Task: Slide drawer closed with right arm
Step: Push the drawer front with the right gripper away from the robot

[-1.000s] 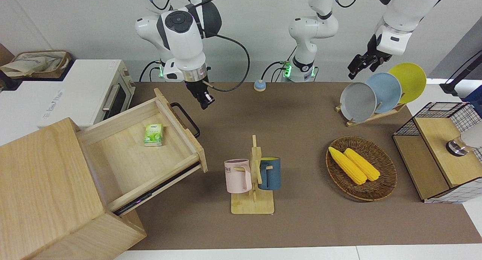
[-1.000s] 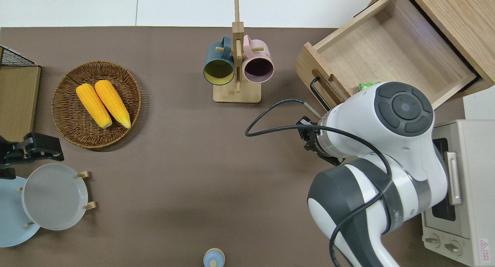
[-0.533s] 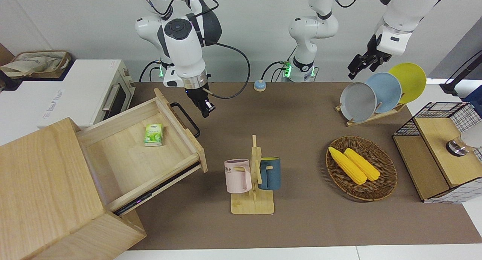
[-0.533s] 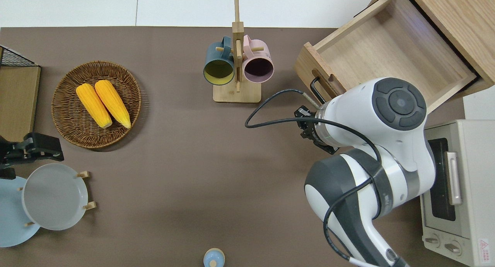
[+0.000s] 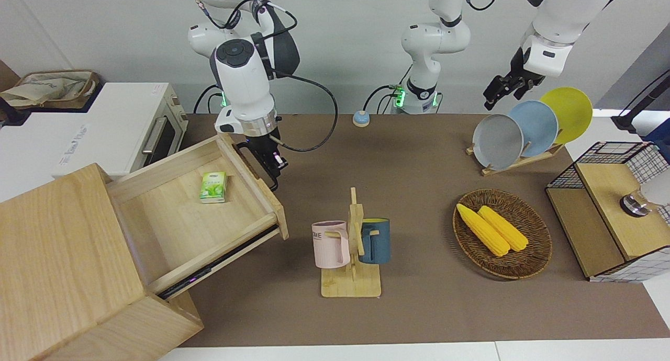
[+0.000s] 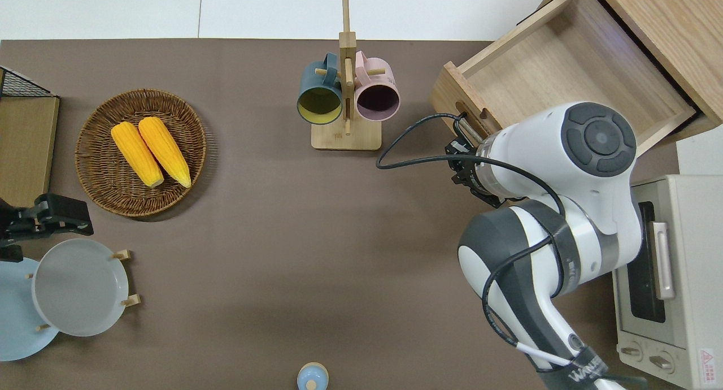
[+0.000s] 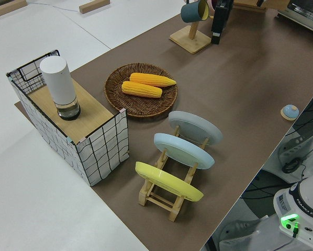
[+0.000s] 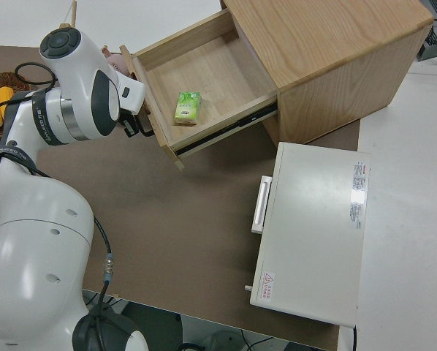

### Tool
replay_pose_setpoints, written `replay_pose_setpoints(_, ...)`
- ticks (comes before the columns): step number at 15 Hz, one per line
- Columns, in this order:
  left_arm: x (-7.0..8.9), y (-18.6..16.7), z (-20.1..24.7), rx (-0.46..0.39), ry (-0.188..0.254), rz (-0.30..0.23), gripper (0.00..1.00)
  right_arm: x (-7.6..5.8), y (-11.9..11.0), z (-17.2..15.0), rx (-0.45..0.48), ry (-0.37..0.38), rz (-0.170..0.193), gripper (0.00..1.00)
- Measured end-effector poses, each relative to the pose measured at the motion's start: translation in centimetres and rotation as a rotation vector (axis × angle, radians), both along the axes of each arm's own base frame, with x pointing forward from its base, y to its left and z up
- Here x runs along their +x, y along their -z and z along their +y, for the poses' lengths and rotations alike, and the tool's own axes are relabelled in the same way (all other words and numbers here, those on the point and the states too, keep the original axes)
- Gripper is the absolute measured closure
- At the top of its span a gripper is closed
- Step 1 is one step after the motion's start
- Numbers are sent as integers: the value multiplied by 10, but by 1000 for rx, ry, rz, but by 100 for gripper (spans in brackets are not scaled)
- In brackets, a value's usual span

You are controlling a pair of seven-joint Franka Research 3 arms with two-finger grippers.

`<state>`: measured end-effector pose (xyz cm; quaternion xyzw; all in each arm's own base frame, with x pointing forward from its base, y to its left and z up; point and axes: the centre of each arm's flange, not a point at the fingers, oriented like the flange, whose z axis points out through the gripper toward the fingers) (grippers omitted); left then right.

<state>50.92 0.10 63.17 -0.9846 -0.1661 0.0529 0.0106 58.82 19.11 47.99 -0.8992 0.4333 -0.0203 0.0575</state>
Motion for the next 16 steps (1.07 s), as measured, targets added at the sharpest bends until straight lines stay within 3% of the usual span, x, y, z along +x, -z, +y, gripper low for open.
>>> replay_pose_setpoints(7, 0, 0, 0, 0, 0, 0, 0, 14, 0, -17, -46, -7, -46, 99)
replay_pose_setpoints(13, 0, 0, 0, 0, 0, 0, 0, 46, -3, -69, -76, 16, -89, 99)
replay_pose_setpoints(16, 0, 0, 0, 0, 0, 0, 0, 61, -3, -90, -93, 20, -133, 99)
